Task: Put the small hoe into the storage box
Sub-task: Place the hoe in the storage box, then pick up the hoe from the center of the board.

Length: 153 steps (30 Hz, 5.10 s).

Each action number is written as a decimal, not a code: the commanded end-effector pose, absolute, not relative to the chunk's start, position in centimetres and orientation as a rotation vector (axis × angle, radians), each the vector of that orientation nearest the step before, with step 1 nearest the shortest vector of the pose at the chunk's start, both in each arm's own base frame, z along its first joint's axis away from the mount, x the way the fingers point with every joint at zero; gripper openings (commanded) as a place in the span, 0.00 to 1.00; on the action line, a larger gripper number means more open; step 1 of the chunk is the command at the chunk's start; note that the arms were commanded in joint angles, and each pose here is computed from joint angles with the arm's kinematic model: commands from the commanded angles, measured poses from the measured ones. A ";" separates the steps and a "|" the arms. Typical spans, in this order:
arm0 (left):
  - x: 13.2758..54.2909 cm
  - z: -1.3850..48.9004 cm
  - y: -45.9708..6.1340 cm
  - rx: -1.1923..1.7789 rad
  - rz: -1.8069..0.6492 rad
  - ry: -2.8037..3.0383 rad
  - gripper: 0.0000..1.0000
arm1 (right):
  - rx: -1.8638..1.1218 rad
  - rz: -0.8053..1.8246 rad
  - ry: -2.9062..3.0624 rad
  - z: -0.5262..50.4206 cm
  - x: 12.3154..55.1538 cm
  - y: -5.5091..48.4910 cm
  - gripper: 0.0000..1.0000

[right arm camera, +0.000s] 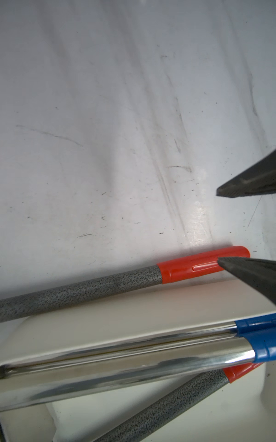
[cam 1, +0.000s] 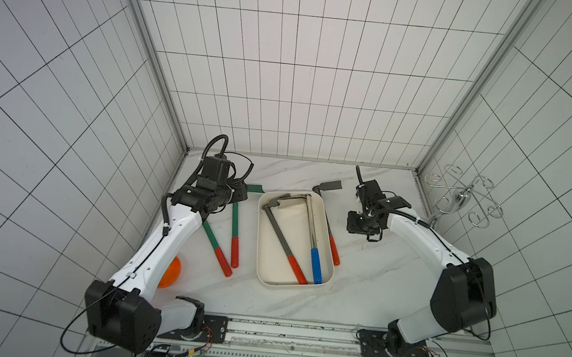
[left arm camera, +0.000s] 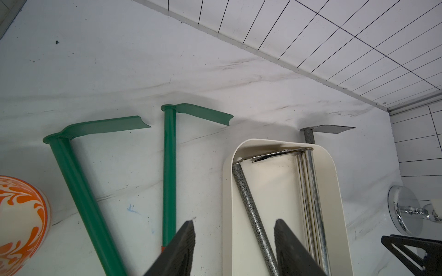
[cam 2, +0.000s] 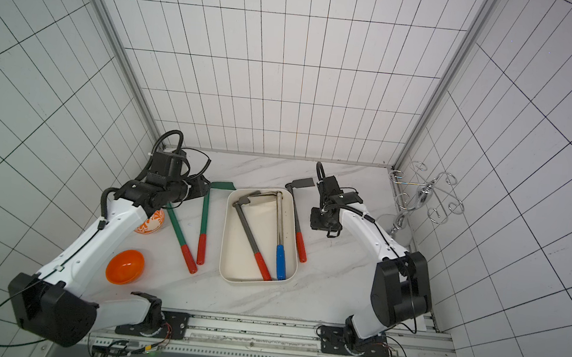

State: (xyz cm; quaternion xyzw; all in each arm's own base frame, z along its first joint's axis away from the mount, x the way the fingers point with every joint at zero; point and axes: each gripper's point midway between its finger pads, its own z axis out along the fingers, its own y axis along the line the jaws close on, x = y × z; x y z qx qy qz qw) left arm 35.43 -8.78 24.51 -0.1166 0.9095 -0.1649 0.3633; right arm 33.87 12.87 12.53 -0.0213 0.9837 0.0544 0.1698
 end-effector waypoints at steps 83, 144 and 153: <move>32.9 24.5 -8.0 -0.254 -0.425 2.369 0.58 | -0.460 -0.097 2.762 7.4 46.0 21.5 0.52; 32.8 24.6 -7.8 -0.259 -0.425 2.359 0.59 | -0.604 -0.058 2.796 6.2 44.3 17.2 0.11; 32.8 24.6 -7.9 -0.264 -0.437 2.355 0.59 | -0.591 -0.040 2.706 12.0 43.7 16.6 0.00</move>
